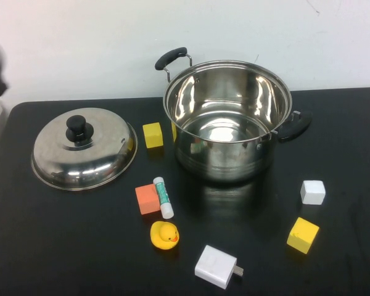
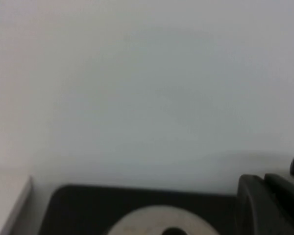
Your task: Cover the pot
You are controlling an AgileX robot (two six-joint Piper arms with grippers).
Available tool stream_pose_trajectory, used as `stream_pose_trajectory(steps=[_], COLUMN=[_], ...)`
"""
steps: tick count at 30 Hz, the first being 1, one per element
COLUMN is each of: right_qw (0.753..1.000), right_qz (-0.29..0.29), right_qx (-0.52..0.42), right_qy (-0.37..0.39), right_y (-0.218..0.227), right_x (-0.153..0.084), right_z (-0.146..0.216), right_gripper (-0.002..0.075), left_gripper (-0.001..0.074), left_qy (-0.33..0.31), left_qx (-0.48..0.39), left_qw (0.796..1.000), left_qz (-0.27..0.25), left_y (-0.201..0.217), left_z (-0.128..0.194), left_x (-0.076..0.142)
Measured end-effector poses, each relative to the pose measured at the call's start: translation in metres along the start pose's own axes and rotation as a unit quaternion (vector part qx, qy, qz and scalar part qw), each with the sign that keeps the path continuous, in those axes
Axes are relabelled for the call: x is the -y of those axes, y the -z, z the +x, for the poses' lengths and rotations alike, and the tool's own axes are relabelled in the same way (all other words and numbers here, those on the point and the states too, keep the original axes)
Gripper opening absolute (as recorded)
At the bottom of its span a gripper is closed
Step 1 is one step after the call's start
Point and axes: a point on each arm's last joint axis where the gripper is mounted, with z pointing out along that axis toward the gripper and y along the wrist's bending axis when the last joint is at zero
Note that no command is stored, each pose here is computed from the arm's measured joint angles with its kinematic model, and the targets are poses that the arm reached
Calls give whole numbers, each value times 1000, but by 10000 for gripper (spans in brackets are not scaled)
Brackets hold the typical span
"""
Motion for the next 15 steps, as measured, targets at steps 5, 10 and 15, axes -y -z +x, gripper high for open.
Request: stream_pose_trajectory(steps=[5,10,15], right_qw=[1000,1000,1000], right_qz=[0,0,0], right_qx=[0,0,0], right_qy=[0,0,0], right_y=[0,0,0], right_x=[0,0,0], right_z=[0,0,0], right_gripper=[-2,-2,-2], left_gripper=[-1,0,144], left_qy=[-8,-22,-123], left_qx=[-73,-104,-95], left_qw=[997,994,988], left_qz=[14,-6,-14], left_y=[-48,-101,-145], left_z=[10,36,71], left_x=[4,0,0])
